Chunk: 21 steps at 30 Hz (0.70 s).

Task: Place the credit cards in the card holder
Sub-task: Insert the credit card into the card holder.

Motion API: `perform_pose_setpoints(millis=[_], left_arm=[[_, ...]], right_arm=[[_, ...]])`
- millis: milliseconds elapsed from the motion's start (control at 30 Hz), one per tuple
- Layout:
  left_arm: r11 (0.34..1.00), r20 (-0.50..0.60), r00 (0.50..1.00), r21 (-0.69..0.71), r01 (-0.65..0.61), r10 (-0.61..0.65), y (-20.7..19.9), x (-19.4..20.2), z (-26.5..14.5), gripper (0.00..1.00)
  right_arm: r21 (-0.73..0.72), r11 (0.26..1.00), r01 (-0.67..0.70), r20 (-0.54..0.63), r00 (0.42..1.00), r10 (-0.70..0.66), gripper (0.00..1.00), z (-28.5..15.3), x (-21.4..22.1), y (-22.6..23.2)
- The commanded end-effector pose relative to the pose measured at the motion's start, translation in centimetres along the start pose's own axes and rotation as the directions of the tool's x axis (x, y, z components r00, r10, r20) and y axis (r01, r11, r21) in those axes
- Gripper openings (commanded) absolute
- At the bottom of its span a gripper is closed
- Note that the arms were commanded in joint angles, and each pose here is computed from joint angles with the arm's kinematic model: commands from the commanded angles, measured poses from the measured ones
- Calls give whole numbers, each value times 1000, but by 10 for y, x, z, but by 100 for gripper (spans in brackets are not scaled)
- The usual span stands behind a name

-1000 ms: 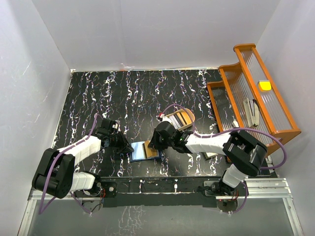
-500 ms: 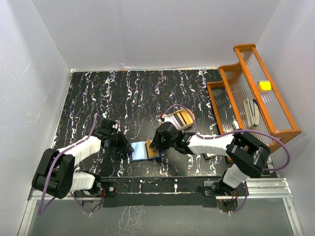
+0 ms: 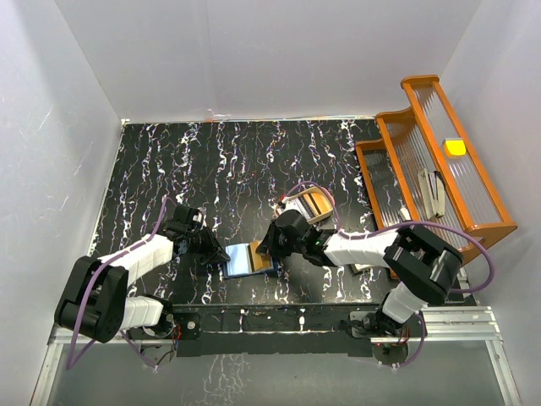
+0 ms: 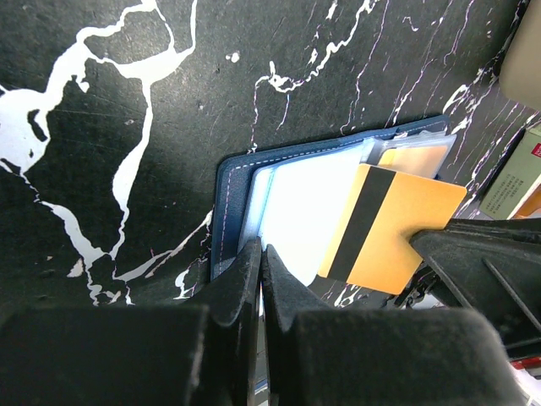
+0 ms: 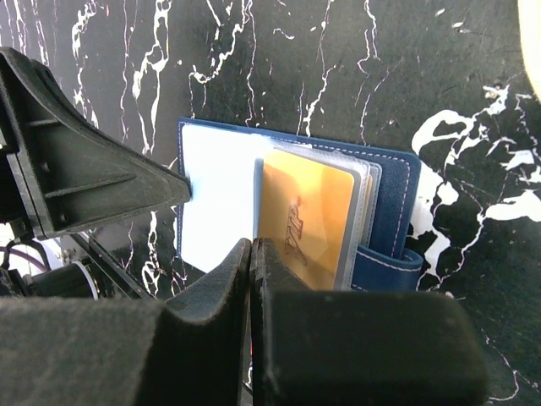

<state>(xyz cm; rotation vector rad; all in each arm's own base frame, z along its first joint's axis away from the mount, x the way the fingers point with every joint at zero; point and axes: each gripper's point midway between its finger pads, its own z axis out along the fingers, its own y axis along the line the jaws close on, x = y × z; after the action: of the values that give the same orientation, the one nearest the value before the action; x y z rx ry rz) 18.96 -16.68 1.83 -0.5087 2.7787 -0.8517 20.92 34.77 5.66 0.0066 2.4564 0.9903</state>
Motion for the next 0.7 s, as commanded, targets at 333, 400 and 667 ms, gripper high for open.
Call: perform_pose_setpoints(millis=[333, 400, 667], left_arm=[[999, -24, 1000, -39, 11, -12, 13, 8, 1, 0], [999, -24, 1000, -38, 8, -9, 14, 9, 1, 0], [1000, -29, 999, -27, 15, -16, 13, 11, 0, 0]], right_arm=[[-99, 993, -63, -46, 997, 58, 0, 14, 3, -4], [-111, 992, -65, -57, 997, 59, 0, 15, 6, -3], [-128, 988, -81, -44, 996, 76, 0, 14, 2, -2]])
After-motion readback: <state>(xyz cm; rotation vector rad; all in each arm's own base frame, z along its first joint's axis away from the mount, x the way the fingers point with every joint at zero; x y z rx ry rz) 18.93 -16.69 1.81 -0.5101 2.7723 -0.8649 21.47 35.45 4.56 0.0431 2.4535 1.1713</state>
